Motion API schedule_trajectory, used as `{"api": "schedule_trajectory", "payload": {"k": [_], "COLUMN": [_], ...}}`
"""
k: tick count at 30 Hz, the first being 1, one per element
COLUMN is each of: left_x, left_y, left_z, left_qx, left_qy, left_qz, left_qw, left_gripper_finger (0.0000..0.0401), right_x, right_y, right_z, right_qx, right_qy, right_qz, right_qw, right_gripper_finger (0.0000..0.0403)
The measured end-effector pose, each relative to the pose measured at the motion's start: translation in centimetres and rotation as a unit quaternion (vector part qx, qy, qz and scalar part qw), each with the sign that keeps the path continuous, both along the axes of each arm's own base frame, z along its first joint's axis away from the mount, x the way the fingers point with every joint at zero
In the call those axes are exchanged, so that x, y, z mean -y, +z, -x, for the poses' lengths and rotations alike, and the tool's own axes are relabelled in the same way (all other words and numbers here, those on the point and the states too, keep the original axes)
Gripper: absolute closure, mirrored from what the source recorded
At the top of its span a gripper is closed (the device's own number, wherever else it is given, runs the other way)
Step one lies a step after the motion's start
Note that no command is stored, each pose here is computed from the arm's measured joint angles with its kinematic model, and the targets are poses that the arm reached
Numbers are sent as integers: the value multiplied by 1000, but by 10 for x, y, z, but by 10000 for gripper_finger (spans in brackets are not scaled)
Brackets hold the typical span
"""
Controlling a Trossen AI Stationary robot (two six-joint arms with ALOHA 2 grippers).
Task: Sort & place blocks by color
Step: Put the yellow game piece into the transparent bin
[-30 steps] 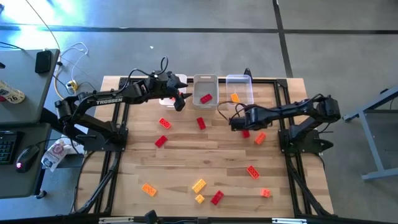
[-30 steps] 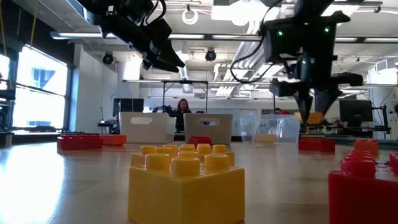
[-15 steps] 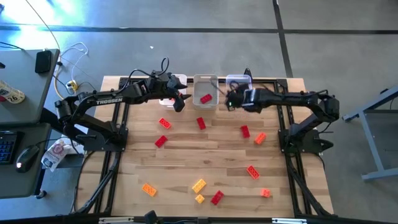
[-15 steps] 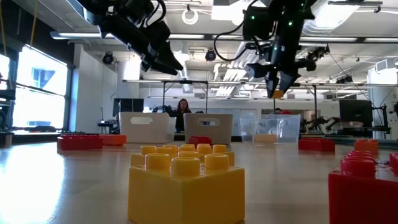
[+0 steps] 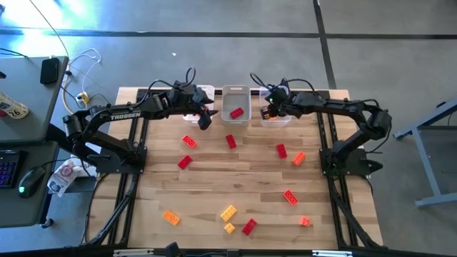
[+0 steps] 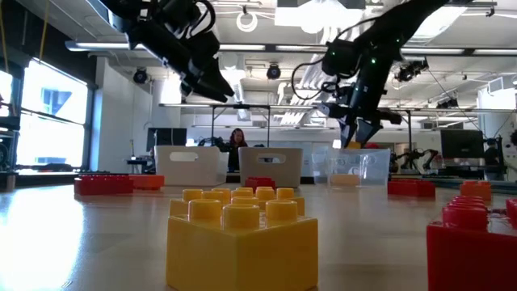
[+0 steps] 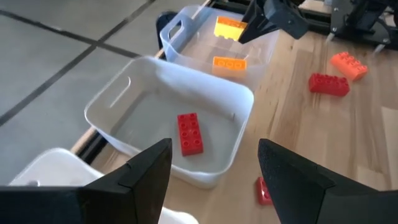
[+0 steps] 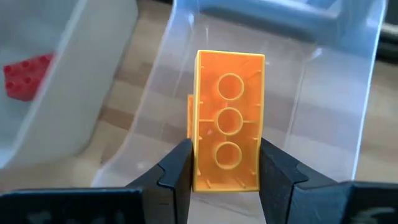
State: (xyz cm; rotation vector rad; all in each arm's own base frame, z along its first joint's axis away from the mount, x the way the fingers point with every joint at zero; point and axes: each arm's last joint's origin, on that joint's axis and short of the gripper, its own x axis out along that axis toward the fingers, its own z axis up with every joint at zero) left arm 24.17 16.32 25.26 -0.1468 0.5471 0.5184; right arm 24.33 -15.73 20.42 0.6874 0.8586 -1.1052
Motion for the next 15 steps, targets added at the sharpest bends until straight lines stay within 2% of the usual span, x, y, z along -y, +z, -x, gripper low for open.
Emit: {"api": "schedule_trajectory", "payload": {"k": [9, 15], "left_x": [4, 11], "left_y": [-10, -17], "left_z": [6, 9], "left_qx": [-43, -75], "left_qy": [11, 18], "left_qz": [47, 88], "left_qw": [998, 993], "left_gripper_finger": [174, 174], "right_x": [0, 0], "right_y": [-12, -11], "right_z": [7, 7], "right_qx": [-10, -7], "right_qy": [-2, -3], "right_qz": [-18, -14], "right_qw": [1000, 1000], "right_gripper_finger": [285, 215]}}
